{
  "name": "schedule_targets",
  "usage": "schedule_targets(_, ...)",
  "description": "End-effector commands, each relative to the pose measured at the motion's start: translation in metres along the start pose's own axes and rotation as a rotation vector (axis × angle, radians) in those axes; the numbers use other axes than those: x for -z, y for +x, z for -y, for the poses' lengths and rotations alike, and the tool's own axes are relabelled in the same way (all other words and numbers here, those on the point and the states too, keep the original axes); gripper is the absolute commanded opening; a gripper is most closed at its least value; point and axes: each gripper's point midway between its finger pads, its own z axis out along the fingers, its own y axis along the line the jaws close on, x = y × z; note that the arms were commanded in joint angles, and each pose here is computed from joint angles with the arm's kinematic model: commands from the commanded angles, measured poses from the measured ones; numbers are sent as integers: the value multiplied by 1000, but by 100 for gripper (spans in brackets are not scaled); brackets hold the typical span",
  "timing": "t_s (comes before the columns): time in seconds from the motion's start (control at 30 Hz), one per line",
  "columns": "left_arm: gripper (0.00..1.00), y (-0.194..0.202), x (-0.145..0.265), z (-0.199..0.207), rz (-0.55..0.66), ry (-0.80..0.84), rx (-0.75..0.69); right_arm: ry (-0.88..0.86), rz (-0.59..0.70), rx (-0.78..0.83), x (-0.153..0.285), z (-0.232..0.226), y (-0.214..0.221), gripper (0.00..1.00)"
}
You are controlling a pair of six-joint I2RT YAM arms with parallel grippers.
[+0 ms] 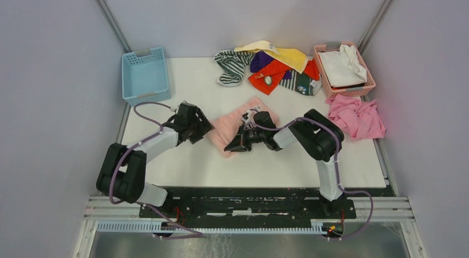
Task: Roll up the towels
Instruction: Roll the towel at the center of the board.
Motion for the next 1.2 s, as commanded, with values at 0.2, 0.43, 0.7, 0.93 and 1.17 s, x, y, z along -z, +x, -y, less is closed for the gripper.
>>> schedule_targets(0.2,39,-5,-37,2,5,-45,-61,133,48,67,13,24,-6,4)
schedule_targets(0.43,12,3,-28,-6,1,-134,-136,313,42,346,34,4,5,29)
schedule_targets(0.7,11,8,-13,-13,9,-195,-163,654,149,818,58,-36,11,54)
schedule_targets(0.93,11,12,-8,-10,10,-194,-172,771,222,1061,41,-49,11,60)
schedule_targets(1.17,12,16,-7,-7,11,-198,-180,795,199,1256,6,-51,22,59)
